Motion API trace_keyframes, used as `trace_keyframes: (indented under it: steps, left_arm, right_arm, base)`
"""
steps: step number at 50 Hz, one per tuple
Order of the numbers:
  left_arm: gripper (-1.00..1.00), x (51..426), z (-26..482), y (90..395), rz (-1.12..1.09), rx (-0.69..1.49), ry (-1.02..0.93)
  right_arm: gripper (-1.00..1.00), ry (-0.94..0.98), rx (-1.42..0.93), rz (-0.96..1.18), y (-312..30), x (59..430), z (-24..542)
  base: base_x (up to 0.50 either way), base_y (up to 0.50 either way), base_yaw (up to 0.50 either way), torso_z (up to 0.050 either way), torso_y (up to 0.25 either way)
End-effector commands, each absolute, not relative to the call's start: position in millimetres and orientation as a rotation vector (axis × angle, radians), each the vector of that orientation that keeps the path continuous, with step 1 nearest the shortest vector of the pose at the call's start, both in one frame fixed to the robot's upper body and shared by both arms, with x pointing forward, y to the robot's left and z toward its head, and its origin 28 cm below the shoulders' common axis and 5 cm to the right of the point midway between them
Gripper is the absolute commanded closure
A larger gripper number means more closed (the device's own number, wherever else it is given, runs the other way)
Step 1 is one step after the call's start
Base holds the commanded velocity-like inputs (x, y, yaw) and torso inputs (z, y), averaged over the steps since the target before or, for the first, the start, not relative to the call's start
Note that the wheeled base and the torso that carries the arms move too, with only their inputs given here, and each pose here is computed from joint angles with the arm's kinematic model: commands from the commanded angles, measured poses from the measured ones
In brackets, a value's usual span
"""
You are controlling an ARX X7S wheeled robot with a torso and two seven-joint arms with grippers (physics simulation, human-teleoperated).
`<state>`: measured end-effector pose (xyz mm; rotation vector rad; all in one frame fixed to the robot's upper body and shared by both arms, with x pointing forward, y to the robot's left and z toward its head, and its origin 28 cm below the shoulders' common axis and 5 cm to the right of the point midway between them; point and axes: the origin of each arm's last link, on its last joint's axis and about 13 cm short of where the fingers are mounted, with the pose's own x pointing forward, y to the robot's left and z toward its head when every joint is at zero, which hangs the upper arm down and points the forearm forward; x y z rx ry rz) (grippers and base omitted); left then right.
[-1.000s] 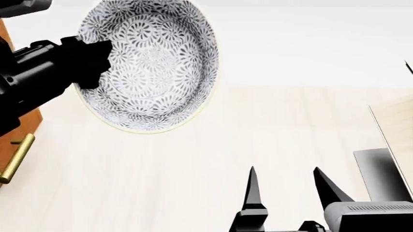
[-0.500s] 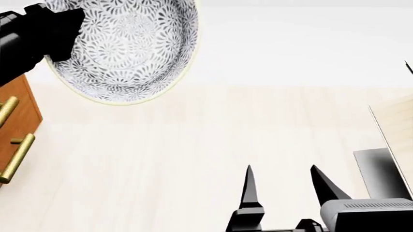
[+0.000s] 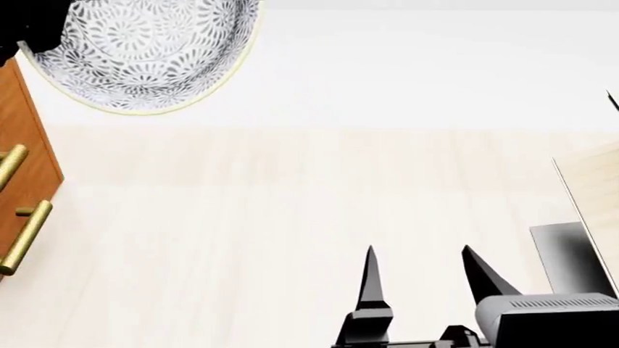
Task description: Close the top drawer of the cabinet and put the bowl on top of it.
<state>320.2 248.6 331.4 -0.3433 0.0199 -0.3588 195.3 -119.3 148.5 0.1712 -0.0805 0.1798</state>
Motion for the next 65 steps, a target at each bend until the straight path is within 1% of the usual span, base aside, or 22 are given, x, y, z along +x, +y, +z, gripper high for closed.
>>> trace_keyframes:
  steps: [1,35,58,65]
  left_arm:
    - [1.00,314.7,350.1,259.0,-0.313,-0.362,-0.036]
    - [1.00,282.9,378.4,295.4,-0.180,-0.382,-0.168]
    - [1.00,279.5,388.7,304.8,-0.134,-0.382,-0.210]
    - [1.00,280.0,396.1,309.4,-0.104,-0.420,-0.222]
  right_arm:
    - [-1.00,-0.074,0.170,0.185,-117.9,198.2,146.8]
    - [-1.00,-0.089,0.161,0.194,-116.6,193.2,152.3]
    - [-1.00,-0.084,0.162,0.194,-116.9,195.9,151.4]
    - [-1.00,-0.085,0.157,0.198,-116.4,197.2,152.3]
  base:
    - [0.00,0.00,0.00,0.000,0.000]
    - [0.00,0.00,0.00,0.000,0.000]
    - [0.00,0.00,0.00,0.000,0.000]
    - [0.00,0.00,0.00,0.000,0.001]
